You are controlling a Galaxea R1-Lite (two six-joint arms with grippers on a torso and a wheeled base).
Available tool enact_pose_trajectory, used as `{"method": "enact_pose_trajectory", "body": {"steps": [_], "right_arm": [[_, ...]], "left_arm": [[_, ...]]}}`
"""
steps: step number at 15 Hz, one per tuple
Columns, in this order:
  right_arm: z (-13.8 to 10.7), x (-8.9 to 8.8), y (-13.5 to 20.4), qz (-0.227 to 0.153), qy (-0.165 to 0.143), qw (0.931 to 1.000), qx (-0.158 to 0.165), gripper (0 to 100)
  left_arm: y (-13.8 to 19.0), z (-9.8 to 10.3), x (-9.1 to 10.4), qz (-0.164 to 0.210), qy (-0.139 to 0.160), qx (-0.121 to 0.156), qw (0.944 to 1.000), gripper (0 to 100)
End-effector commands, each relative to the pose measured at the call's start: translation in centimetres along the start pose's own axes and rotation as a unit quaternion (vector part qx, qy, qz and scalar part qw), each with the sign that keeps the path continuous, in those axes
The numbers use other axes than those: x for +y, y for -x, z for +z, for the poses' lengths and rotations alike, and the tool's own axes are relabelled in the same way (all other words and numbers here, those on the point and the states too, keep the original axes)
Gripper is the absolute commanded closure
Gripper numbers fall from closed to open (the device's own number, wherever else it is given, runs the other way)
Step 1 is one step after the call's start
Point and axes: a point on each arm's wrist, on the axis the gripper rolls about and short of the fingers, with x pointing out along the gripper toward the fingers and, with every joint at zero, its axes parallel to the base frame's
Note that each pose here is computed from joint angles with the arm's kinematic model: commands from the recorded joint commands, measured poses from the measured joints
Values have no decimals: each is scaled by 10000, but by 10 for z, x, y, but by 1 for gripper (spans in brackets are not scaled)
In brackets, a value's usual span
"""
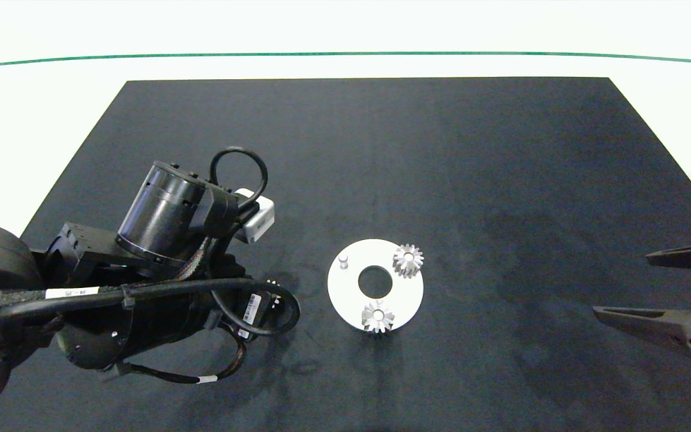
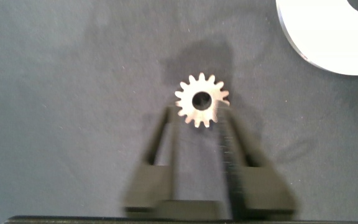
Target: Install three planetary gears onto the carrier pins
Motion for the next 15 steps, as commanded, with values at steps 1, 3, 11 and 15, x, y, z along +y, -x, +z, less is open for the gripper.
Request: {"method": "enact_pose_trajectory", "body": {"steps": [1,3,11,15], "right_arm": [[0,0,-2,8,15,10000,50,0],[0,0,-7,18,19,9999,142,0],[-2,1,-8,14,20,9999,158,0],[-2,1,-7,12,19,9999,151,0]], "left_arm": [[-13,-7,-4,24,-20,232,9997,0],[-16,-6,-7,1,-42,232,9997,0],[-30,-6,-15,-27,-133,242,9996,0],[-34,-10,-12,20,-233,352,9991,2]]}}
